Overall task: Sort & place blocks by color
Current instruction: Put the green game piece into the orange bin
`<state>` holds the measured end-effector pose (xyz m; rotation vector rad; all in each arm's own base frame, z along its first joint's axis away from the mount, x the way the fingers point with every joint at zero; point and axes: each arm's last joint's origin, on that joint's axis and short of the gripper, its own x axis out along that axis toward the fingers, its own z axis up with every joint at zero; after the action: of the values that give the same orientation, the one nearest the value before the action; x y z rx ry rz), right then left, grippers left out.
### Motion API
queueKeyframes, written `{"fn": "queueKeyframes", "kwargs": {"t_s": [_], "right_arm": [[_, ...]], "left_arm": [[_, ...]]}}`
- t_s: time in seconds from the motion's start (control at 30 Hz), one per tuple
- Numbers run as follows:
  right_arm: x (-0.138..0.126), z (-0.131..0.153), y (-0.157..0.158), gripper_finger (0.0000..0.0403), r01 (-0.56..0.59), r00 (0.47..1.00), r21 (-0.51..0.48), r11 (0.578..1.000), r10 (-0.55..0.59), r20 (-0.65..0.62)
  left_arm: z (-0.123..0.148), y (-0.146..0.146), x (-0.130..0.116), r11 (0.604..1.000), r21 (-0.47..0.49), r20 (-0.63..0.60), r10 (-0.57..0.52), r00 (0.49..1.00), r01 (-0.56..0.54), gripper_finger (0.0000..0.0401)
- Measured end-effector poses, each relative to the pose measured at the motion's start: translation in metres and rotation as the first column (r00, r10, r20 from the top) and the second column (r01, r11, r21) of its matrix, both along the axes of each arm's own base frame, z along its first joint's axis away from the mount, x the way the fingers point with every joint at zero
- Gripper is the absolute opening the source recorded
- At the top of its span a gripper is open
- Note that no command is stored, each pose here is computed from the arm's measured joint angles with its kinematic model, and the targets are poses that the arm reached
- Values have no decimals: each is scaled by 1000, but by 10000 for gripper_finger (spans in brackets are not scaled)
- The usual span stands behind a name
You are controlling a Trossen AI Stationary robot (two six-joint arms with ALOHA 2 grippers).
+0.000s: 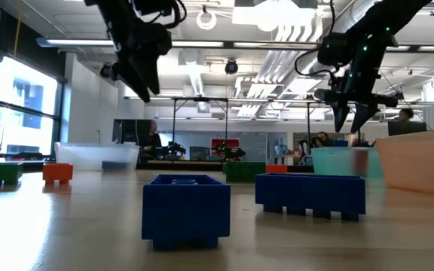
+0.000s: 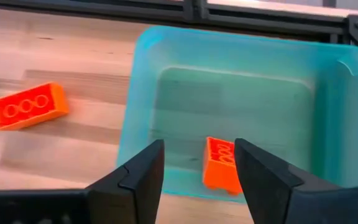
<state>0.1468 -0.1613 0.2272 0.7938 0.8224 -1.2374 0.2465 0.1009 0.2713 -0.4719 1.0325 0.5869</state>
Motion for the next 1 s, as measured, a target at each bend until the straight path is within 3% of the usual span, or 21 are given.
{"fn": "queueKeyframes", "kwargs": {"t_s": [0.17, 0.43, 0.7, 1.0], "right_arm": [[2, 6, 7, 178, -26, 999, -17, 1000, 27, 27], [8, 10, 17, 178, -101, 994, -36, 994, 102, 32], [14, 10, 24, 178, -210, 977, -17, 978, 210, 39], [17, 10, 28, 178, -319, 947, -12, 948, 319, 22]], "left_arm": [[8, -7, -10, 999, -25, 0, 35, 999, -35, 232], [14, -26, -23, 969, -133, -27, 207, 978, -209, 232], [11, -50, -31, 861, -180, -141, 456, 878, -476, 232], [9, -82, -36, 728, -162, -179, 643, 745, -667, 232]]}}
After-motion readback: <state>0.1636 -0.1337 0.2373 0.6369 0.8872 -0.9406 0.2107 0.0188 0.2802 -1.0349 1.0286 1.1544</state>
